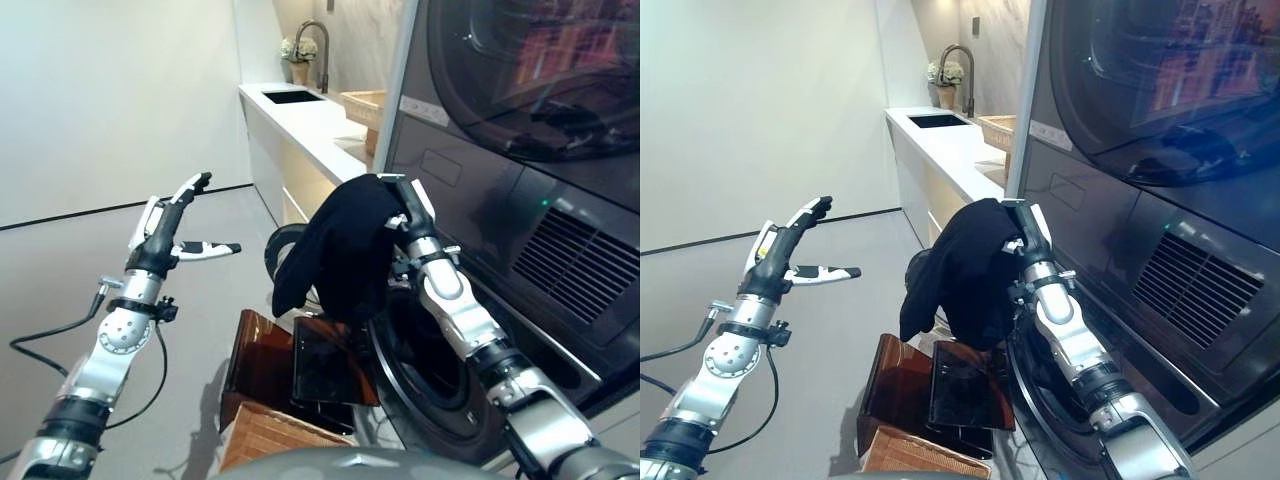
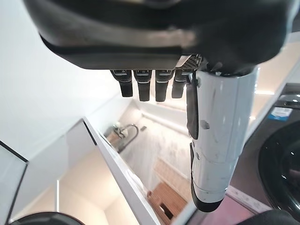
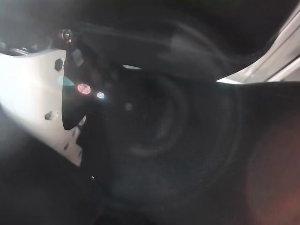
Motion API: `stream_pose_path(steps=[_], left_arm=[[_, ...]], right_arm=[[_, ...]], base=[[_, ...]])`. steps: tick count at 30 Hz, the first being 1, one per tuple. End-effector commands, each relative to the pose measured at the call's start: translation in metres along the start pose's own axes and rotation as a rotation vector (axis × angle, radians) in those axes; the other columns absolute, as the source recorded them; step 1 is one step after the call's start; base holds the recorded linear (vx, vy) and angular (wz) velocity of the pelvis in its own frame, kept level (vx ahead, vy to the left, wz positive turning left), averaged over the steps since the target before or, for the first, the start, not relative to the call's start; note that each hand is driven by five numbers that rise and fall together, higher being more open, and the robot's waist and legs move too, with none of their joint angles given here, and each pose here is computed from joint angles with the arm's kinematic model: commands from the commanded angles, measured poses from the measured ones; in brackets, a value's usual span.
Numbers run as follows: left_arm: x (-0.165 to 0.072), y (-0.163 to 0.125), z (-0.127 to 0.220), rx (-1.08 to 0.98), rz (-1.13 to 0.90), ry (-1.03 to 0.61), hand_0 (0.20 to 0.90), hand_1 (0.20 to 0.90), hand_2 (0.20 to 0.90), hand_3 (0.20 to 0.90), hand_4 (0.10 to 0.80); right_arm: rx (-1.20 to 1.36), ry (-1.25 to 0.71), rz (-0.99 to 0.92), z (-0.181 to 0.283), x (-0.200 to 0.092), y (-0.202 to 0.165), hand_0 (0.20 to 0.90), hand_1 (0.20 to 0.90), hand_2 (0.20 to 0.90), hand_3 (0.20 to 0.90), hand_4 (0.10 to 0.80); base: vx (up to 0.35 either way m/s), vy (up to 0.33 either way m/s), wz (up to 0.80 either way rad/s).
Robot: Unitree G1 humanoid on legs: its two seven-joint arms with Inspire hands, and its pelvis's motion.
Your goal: Pick up the clothes and place them into the washing machine
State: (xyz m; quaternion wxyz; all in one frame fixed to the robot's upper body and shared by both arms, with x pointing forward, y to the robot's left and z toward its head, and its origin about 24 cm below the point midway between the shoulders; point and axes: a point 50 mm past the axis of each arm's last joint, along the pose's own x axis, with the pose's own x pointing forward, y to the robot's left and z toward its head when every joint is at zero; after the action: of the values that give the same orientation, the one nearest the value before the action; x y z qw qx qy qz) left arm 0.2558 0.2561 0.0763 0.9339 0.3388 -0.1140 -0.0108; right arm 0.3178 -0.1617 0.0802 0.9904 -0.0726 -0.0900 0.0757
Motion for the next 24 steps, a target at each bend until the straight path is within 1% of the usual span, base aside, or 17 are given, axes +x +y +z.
stream_pose_path(steps=[1,9,11,20,22,24], left_arm=[[0.025,0.017,0.040,0.017,0.023,-0.231,0.900,0.900,0.900,0.900,0.800],[0.036,0.000,0.046,-0.067,-0.033,-0.235,0.900,0.900,0.900,0.900,0.800],[0.039,-0.005,0.046,-0.100,-0.046,-0.224,0.900,0.900,0.900,0.900,0.800],[0.041,-0.019,0.042,-0.205,-0.070,-0.177,0.900,0.900,0.900,0.900,0.800],[0.040,-0.027,0.039,-0.274,-0.081,-0.147,0.900,0.900,0.900,0.900,0.800],[0.040,-0.030,0.038,-0.294,-0.087,-0.139,0.900,0.900,0.900,0.900,0.800]], right_arm=[[0.106,-0.351,0.035,0.075,0.036,0.020,0.200,0.200,0.200,0.200,0.300],[0.149,-0.358,0.117,0.080,0.039,0.044,0.200,0.200,0.200,0.200,0.300],[0.179,-0.372,0.154,0.086,0.040,0.056,0.200,0.200,0.200,0.200,0.300],[0.287,-0.398,0.232,0.098,0.040,0.083,0.200,0.200,0.200,0.200,0.300],[0.326,-0.405,0.265,0.101,0.038,0.092,0.200,0.200,0.200,0.200,0.300],[0.341,-0.405,0.276,0.102,0.037,0.095,0.200,0.200,0.200,0.200,0.300]], base=[[0.003,-0.003,-0.06],[0.001,-0.002,-0.01],[0.004,-0.002,-0.08],[0.001,0.001,-0.06],[0.000,0.000,0.00],[0.000,0.000,0.00]])
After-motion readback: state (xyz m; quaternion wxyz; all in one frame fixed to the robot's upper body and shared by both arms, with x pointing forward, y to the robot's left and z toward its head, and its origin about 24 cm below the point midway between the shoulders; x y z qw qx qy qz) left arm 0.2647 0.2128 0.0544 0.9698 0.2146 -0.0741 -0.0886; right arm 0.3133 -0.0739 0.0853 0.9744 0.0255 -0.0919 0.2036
